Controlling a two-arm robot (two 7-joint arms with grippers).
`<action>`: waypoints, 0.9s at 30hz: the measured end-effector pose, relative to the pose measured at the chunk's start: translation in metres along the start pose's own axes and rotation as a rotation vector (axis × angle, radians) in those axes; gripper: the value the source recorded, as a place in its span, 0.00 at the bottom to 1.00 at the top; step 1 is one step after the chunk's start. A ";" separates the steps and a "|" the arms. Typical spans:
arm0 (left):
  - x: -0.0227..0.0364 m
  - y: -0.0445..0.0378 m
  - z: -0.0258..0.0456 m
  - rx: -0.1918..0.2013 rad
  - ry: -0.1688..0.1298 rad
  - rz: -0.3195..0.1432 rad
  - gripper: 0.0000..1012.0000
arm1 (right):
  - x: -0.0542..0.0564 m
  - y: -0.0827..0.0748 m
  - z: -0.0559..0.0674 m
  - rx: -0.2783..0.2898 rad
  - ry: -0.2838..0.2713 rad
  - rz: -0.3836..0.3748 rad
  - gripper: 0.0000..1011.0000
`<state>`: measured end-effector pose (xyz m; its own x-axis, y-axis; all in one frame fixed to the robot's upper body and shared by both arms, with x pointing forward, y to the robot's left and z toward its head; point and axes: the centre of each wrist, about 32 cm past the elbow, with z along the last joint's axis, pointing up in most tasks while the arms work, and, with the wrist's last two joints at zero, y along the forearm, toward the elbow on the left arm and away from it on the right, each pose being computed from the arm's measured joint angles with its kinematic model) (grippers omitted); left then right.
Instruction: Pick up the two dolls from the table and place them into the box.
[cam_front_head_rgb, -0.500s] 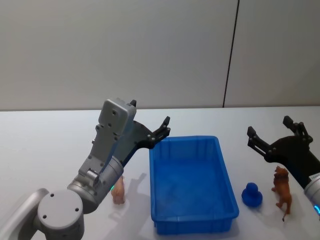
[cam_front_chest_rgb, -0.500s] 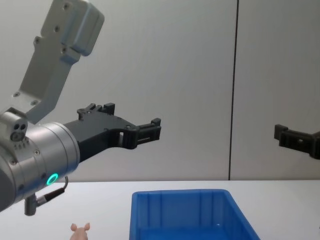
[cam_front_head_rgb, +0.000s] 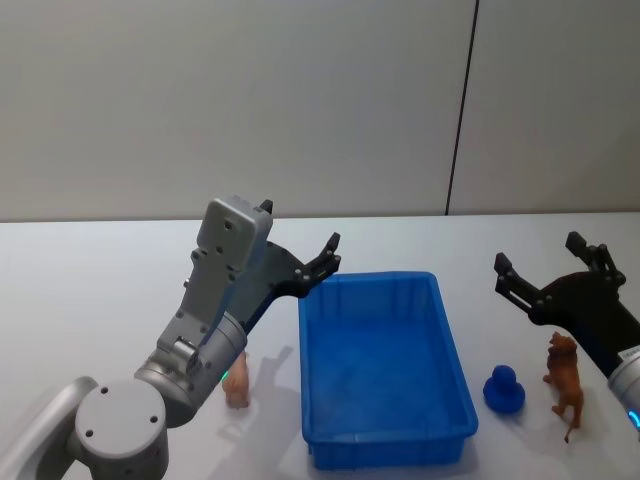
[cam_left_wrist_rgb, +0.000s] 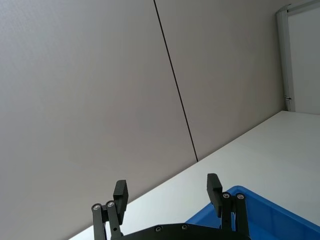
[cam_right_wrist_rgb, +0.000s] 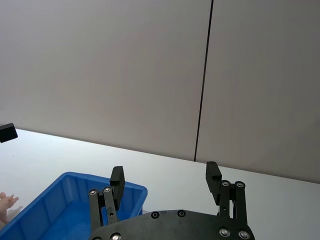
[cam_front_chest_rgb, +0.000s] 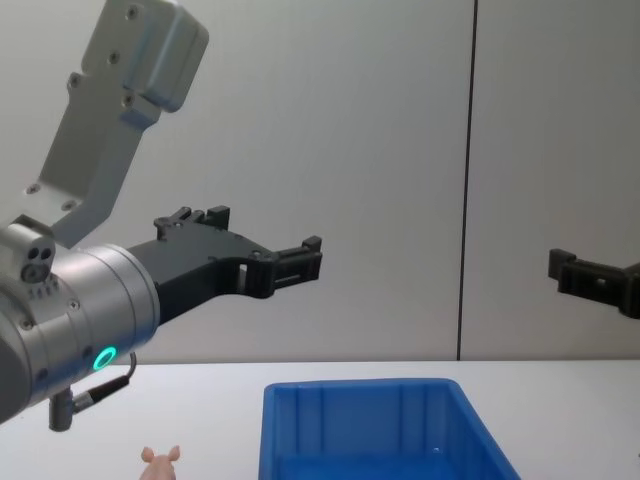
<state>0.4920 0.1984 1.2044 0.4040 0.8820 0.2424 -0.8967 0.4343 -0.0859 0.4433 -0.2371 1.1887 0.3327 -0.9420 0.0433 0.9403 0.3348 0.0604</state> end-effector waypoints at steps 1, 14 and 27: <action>0.0000 0.0000 0.0000 0.000 0.000 0.000 0.99 | 0.000 0.000 0.000 0.000 0.000 0.000 0.99; 0.0000 0.0000 0.0000 0.000 0.000 0.000 0.99 | 0.000 0.000 0.000 0.000 0.000 0.000 0.99; 0.0000 0.0000 0.0000 0.000 0.000 0.000 0.99 | 0.000 0.000 0.000 0.000 0.000 0.000 0.99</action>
<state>0.4920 0.1984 1.2044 0.4040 0.8821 0.2424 -0.8967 0.4343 -0.0859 0.4433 -0.2371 1.1887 0.3326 -0.9421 0.0432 0.9404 0.3348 0.0604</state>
